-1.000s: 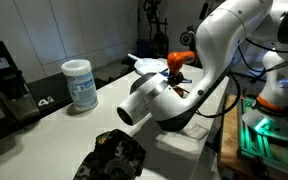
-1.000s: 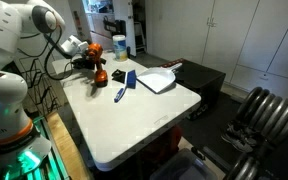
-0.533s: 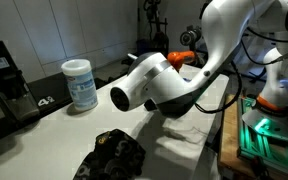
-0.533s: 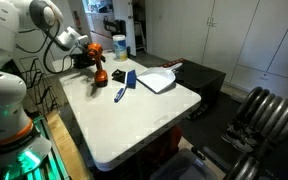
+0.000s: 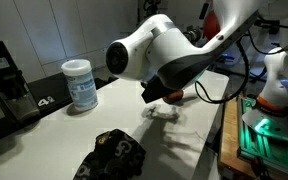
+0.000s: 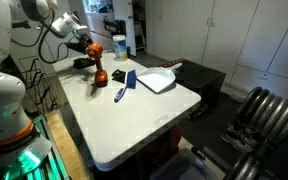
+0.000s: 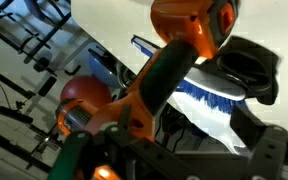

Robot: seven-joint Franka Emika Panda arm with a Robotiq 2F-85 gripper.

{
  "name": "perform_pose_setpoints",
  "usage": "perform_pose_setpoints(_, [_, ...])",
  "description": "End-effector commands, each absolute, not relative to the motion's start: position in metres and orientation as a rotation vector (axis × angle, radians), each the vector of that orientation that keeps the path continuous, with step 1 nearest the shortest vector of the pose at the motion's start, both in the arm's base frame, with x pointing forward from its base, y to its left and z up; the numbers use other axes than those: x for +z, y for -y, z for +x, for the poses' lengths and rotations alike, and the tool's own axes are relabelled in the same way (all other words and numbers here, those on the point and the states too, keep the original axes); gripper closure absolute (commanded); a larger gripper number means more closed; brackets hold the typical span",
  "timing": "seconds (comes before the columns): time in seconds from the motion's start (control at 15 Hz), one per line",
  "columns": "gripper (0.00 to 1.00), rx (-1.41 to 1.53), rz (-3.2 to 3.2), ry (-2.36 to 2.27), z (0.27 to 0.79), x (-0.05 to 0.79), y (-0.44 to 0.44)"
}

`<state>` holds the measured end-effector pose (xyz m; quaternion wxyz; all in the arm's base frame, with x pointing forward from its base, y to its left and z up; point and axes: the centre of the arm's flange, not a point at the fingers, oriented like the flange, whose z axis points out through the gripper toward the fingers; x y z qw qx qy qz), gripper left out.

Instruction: Place the drill upright

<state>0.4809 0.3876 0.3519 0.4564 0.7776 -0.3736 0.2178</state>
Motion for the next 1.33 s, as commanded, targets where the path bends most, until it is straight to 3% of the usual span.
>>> perform_pose_setpoints(0.0, [0.00,0.415,2.058,0.912,0.472,0.371,-0.379])
perform_pose_setpoints(0.67, [0.00,0.050,2.300,0.829,0.457,0.402,-0.386])
perform_pose_setpoints(1.27, [0.00,-0.058,2.568,0.541,0.454,0.433,-0.373])
